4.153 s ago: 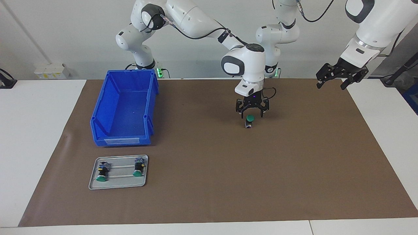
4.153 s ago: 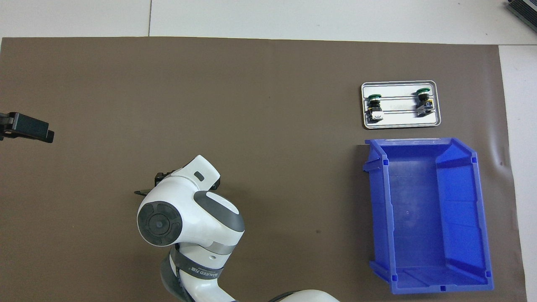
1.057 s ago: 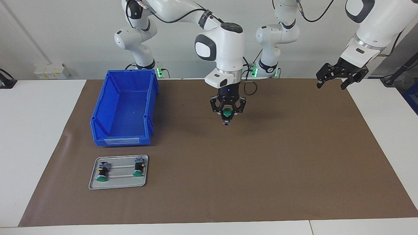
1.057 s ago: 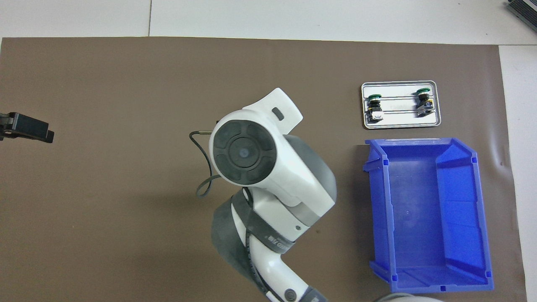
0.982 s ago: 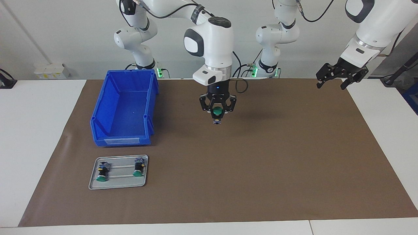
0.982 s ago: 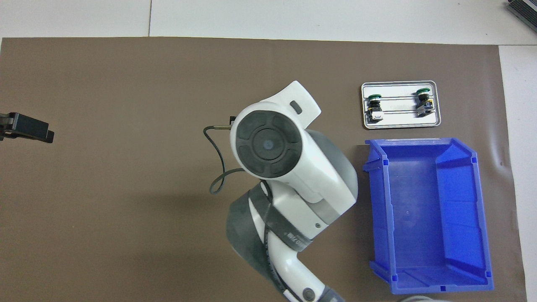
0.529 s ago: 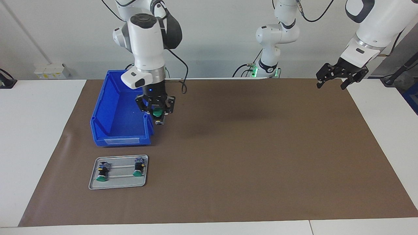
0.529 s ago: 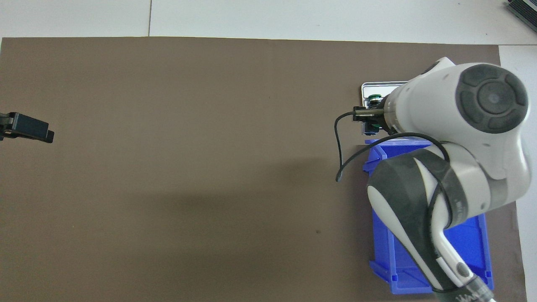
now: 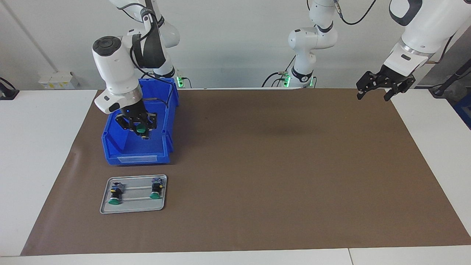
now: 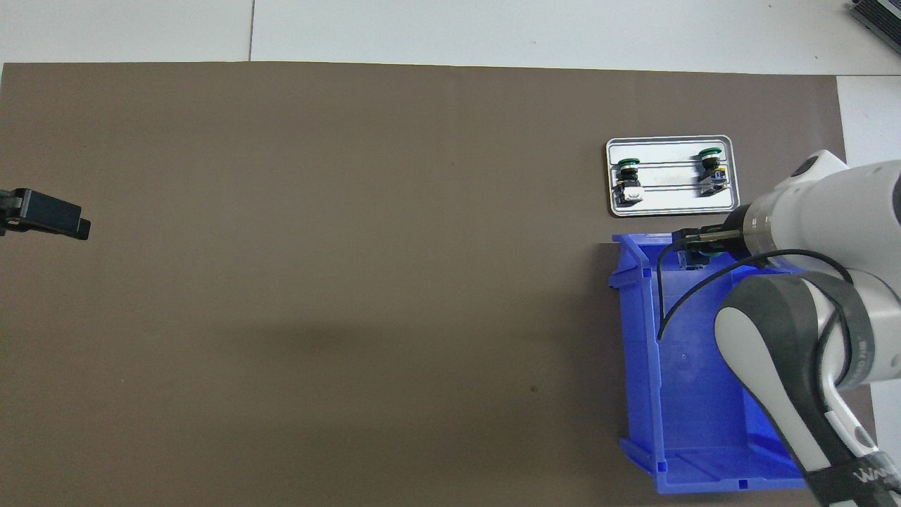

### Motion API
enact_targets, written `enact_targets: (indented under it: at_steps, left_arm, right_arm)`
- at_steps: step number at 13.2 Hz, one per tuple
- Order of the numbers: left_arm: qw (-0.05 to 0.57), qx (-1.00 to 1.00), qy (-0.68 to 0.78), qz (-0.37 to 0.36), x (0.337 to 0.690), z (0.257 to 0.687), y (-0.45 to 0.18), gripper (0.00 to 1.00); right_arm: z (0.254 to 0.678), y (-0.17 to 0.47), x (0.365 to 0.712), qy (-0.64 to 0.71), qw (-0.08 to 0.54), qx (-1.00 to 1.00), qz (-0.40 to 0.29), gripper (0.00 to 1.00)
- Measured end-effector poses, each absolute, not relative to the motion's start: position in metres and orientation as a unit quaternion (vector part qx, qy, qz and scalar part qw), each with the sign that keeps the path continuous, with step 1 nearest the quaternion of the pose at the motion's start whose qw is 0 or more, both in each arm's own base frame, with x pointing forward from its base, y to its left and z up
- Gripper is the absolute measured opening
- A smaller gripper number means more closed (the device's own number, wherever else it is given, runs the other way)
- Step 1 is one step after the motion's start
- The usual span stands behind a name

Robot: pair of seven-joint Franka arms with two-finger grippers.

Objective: Place and press button with both arms
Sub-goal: 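Carry the button with the right gripper over the blue bin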

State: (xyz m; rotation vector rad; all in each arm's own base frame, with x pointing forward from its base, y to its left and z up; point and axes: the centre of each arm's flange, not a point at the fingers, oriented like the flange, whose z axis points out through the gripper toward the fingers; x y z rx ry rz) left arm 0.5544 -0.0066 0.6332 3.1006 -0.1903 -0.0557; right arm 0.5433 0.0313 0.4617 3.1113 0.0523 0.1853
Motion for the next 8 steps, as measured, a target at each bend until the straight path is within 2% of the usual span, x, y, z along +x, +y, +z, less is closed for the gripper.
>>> enact_targets:
  at_steps: [4, 8]
  left_arm:
    - [0.017, 0.998, -0.061, -0.017, 0.554, 0.634, -0.006, 1.00]
    - [0.011, 0.998, -0.062, -0.004, 0.555, 0.638, -0.006, 1.00]
  right_arm:
    - [0.392, -0.020, 0.513, 0.028, 0.007, 0.996, 0.081, 0.34]
    - [0.365, -0.019, 0.498, 0.027, -0.008, 0.997, 0.068, 0.34]
